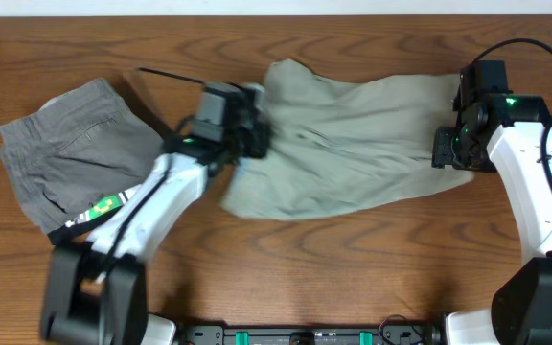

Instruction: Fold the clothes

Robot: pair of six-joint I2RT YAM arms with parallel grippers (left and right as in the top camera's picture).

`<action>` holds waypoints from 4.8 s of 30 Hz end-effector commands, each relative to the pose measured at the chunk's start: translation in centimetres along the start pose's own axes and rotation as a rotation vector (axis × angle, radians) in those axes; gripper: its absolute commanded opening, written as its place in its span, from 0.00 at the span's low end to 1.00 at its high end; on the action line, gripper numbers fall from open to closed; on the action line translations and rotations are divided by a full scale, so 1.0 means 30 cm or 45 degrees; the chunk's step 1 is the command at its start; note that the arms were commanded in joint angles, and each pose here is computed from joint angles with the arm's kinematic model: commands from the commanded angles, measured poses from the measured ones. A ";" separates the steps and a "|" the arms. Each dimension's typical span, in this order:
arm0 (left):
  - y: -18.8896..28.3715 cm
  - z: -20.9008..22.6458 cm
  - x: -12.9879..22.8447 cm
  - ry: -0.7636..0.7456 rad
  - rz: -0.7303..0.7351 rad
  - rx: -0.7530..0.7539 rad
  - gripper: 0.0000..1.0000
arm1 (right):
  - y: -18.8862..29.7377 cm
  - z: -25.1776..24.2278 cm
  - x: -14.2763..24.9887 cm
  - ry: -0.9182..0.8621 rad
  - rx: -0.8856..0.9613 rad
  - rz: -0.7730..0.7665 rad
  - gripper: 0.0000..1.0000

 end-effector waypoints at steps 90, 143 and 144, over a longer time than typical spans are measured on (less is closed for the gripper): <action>-0.161 0.087 0.387 -0.003 0.623 -0.301 0.45 | 0.107 -0.016 -0.354 -0.113 -0.610 -1.072 0.01; -0.152 0.088 0.403 0.007 0.656 -0.307 0.45 | -0.417 0.094 0.176 0.053 -0.593 0.146 0.72; -0.152 0.088 0.403 0.007 0.656 -0.307 0.45 | -0.413 0.107 0.175 0.064 -0.609 0.141 0.70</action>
Point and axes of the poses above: each gripper's point midway between its finger pads, its own y axis back along the fingers, its own z axis along the line the jaws close on, x = y × z, the point moved 5 cm from there along y, back along the fingers, and after that the axes turned 8 degrees about -y, right-handed, at the moved point
